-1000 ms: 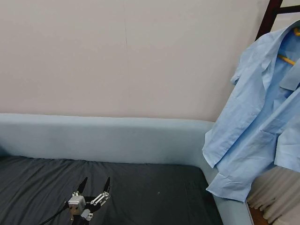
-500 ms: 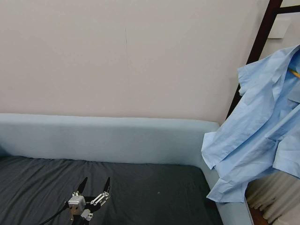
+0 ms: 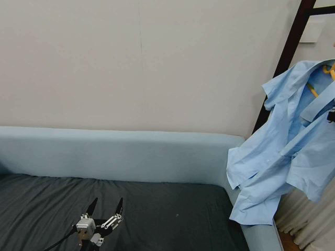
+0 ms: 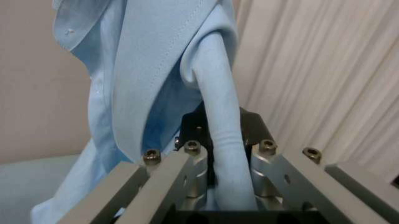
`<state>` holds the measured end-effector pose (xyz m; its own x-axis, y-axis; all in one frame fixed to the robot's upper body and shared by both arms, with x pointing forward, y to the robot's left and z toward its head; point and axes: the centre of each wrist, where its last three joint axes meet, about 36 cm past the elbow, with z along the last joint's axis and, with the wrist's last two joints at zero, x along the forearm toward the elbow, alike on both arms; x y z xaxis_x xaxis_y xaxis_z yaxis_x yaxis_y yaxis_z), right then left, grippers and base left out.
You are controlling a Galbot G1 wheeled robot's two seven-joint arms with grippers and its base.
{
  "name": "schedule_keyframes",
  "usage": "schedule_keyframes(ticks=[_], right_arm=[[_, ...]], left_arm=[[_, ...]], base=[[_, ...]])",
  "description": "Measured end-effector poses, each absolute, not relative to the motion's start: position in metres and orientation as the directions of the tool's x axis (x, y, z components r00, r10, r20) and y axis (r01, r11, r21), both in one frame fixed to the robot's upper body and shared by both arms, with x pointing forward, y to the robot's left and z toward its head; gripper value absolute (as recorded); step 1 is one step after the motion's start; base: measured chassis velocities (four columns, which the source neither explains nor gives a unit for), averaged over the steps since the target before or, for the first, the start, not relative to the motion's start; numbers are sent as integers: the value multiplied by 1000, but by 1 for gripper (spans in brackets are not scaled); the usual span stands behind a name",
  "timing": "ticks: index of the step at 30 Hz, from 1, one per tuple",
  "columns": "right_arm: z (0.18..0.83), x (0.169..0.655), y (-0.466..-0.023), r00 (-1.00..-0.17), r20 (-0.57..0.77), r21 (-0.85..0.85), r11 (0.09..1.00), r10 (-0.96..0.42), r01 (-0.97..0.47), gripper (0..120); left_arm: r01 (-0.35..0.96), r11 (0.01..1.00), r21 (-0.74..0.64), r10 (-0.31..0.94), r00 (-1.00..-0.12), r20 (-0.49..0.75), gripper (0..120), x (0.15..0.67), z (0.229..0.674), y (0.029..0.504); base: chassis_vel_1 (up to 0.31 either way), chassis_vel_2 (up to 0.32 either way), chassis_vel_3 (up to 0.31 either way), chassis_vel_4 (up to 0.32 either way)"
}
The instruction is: Pick up the clothes from the sofa and hang them on the clothes hanger.
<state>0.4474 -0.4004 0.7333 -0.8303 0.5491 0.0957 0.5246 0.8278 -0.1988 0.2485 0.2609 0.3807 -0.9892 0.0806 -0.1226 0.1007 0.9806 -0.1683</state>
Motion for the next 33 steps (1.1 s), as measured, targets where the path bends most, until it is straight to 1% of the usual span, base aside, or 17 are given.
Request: schedule_keyframes(ticks=[3, 5, 7, 10, 13, 19, 23, 25, 28, 33], right_arm=[[724, 462, -420, -792, 82, -224, 785, 605, 577, 6], [722, 465, -424, -786, 77, -228, 778, 614, 585, 6], [711, 480, -438, -767, 46, -253, 750, 640, 611, 6], [704, 488, -445, -761, 22, -268, 737, 649, 620, 6], [697, 495, -452, -763, -30, -297, 723, 645, 623, 6], [698, 493, -444, -793, -94, -336, 731, 602, 594, 6], [713, 479, -424, -824, -160, -374, 740, 543, 560, 6], [713, 478, -423, -825, -161, -374, 740, 542, 559, 6], [732, 473, -419, -830, -191, -386, 738, 523, 554, 6], [752, 475, -430, -824, -184, -381, 734, 536, 562, 6]], left_arm=[[101, 981, -168, 81, -989, -123, 100, 248, 381, 261], [101, 981, -168, 81, -989, -123, 100, 248, 381, 261], [101, 981, -168, 81, -989, -123, 100, 248, 381, 261], [101, 981, -168, 81, -989, -123, 100, 248, 381, 261], [101, 981, -168, 81, -989, -123, 100, 248, 381, 261], [101, 981, -168, 81, -989, -123, 100, 248, 381, 261], [101, 981, -168, 81, -989, -123, 100, 248, 381, 261], [101, 981, -168, 81, -989, -123, 100, 248, 381, 261], [101, 981, -168, 81, -989, -122, 100, 248, 381, 261], [101, 981, -168, 81, -989, -123, 100, 248, 381, 261]], base=[[0, 0, 0, 0], [0, 0, 0, 0], [0, 0, 0, 0], [0, 0, 0, 0], [0, 0, 0, 0], [0, 0, 0, 0], [0, 0, 0, 0], [0, 0, 0, 0], [0, 0, 0, 0], [0, 0, 0, 0]])
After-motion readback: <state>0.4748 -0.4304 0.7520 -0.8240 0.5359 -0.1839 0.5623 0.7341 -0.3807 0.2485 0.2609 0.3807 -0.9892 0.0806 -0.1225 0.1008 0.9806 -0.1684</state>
